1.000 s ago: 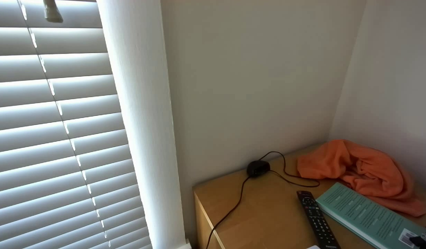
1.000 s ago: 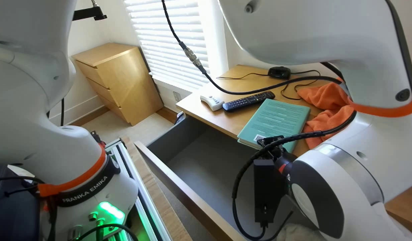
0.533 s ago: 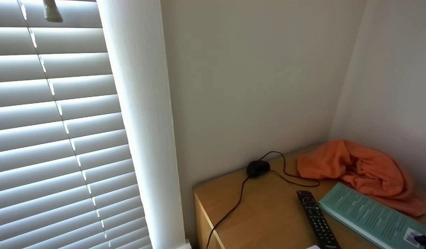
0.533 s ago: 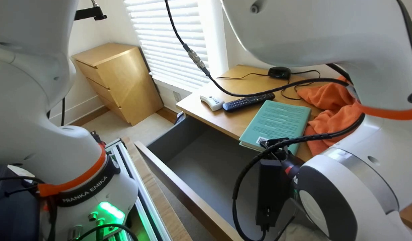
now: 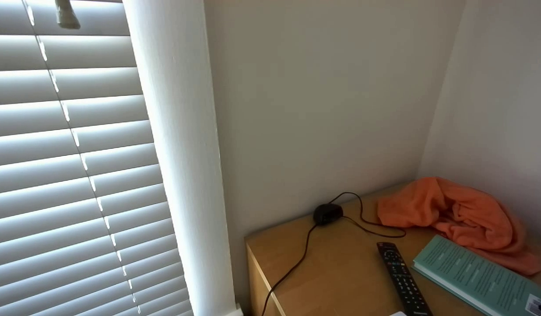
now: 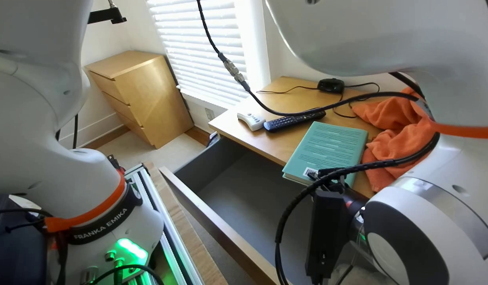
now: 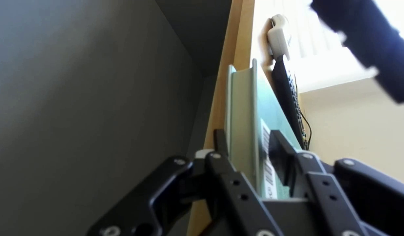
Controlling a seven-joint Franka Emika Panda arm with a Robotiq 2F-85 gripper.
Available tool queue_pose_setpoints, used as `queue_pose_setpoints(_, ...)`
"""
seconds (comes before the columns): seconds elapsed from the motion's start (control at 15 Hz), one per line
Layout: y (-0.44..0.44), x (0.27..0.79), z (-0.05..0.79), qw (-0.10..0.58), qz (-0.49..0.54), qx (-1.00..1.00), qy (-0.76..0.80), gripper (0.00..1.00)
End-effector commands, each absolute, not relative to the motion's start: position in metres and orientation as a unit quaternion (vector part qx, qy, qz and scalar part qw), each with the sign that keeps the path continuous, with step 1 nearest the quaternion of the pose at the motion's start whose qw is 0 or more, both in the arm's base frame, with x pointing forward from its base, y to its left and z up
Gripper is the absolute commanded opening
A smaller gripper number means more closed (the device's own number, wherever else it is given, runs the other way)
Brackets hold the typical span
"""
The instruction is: Put the book into the drawer
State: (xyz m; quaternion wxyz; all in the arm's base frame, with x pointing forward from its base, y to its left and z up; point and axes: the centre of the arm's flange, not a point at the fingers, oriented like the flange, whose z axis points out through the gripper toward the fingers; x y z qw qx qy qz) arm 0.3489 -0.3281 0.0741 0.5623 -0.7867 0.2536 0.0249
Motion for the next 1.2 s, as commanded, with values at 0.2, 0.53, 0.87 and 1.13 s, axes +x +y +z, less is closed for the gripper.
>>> queue_pose_setpoints(0.2, -0.327, 0.353, 0.060, 0.581, 0.040, -0.779, 0.232, 0.93)
queue_pose_setpoints(0.53, -0.319, 0.358, 0.055, 0.612, 0.029, -0.764, 0.205, 1.00)
queue_pose_setpoints(0.87, -0.320, 0.361, 0.050, 0.636, 0.026, -0.749, 0.186, 0.60)
queue_pose_setpoints(1.13, -0.324, 0.361, 0.040, 0.642, 0.028, -0.745, 0.178, 0.83)
